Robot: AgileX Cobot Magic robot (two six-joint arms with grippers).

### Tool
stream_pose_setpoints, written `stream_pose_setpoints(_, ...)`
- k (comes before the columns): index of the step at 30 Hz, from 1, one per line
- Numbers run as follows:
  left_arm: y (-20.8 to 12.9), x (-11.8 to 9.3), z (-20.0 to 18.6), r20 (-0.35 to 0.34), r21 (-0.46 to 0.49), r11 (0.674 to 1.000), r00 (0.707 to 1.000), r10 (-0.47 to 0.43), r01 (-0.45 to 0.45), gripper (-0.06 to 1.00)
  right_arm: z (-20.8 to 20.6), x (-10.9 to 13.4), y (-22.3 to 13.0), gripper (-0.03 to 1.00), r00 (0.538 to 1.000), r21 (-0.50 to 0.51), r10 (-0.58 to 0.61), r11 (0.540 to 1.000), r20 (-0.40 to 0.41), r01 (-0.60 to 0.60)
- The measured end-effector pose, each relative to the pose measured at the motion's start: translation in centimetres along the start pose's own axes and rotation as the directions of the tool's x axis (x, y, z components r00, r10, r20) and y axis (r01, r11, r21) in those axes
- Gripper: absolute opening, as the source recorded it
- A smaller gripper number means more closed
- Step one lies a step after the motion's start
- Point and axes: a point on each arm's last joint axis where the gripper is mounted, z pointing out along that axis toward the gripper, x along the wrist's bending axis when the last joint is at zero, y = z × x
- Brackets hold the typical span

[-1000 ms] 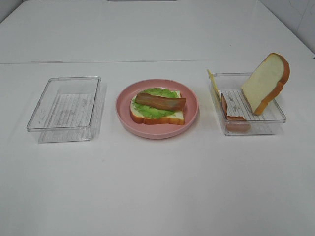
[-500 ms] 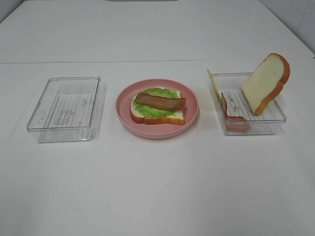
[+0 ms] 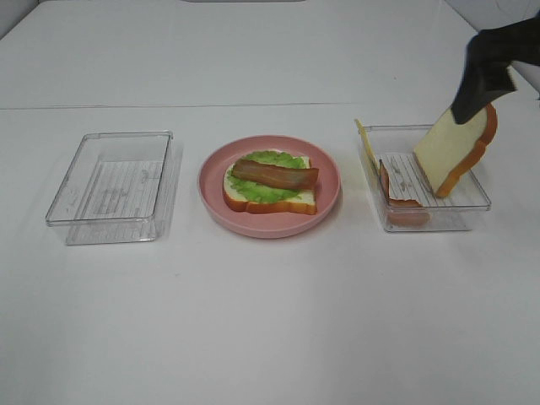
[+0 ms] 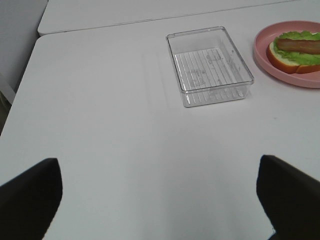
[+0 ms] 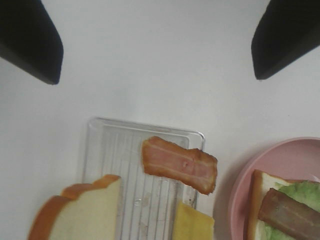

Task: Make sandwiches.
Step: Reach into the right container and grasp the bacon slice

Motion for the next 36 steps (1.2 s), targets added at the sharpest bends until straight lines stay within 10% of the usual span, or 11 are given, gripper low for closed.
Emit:
stream_pose_setpoints(15, 0.0, 0.0, 0.0, -0.001, 0.000, 1.000, 1.000, 0.000, 0.000, 0.98, 9.6, 2.7, 5.9, 0.94, 0.986, 0.125, 0.059, 0.991, -0.157, -0.040)
stream_pose_setpoints(36, 0.0, 0.0, 0.0, -0.001, 0.000, 1.000, 1.000, 0.000, 0.000, 0.98, 16.7, 3.0, 5.7, 0.94, 0.986, 0.216, 0.084, 0.975, -0.143, -0.051)
